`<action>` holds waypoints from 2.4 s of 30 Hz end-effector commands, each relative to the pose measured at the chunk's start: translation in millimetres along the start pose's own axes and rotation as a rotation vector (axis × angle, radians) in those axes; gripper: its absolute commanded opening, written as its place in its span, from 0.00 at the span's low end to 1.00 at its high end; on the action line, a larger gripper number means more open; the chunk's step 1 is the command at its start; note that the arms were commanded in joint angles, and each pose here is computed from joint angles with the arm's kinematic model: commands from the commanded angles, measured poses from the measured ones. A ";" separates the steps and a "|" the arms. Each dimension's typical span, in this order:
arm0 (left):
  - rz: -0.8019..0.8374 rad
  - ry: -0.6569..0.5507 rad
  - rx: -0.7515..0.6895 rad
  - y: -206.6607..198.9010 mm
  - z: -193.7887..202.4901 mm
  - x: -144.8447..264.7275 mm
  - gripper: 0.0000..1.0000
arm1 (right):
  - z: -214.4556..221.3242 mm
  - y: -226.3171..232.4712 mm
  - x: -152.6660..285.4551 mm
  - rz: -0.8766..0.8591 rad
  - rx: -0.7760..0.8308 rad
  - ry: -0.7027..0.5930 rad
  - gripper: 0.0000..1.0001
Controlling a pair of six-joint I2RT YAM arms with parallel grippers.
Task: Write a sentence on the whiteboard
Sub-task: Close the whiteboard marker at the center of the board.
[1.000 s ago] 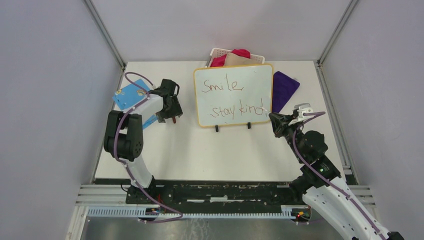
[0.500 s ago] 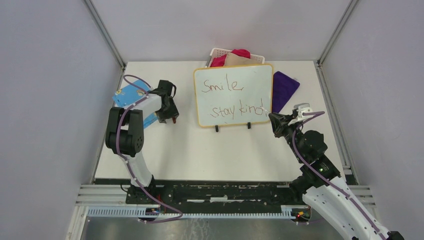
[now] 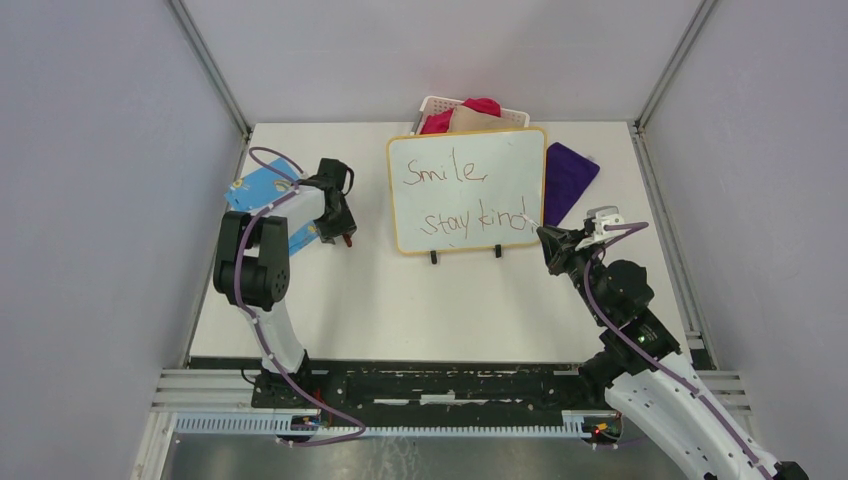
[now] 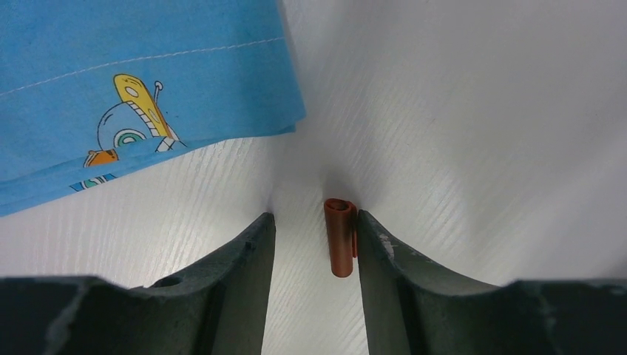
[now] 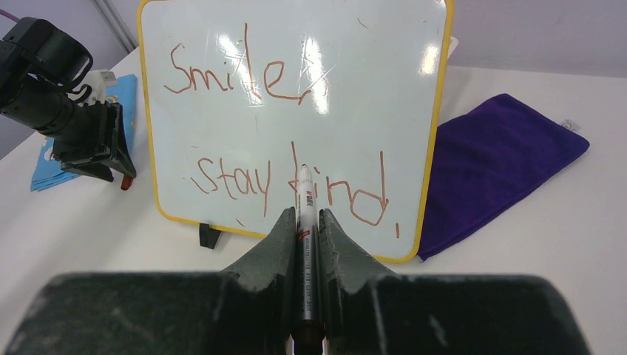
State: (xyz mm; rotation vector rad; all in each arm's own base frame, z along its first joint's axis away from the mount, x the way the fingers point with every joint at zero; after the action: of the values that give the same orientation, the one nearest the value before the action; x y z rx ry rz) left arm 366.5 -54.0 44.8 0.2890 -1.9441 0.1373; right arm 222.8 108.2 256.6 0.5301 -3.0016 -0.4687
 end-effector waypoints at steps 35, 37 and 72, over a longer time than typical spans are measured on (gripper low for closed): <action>0.014 -0.015 -0.075 -7.6 4.2 7.5 0.37 | -6.8 2.8 -1.9 -0.010 -0.002 -0.034 0.00; 0.015 -0.010 -0.074 -7.8 5.8 7.0 0.38 | -5.5 2.4 -1.9 -0.009 -0.001 -0.032 0.00; 0.364 -0.402 0.073 -24.0 -51.4 173.5 0.02 | -52.7 34.3 -11.5 -0.123 -0.023 -0.083 0.00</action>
State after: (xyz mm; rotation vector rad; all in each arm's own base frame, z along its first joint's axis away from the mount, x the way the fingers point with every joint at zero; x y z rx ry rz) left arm 354.9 -70.1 161.9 0.1459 -2.2356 0.2398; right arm 228.3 114.9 266.2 0.5568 -2.9864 -0.4570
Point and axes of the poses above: each gripper's point midway between its finger pads, its own x axis back along the fingers, its own y axis along the line the jaws close on, z = x × y, the point moved 3 cm from there along x, back along the fingers, and after that the axes turned 9 degrees about -x, right-handed, at the moved point
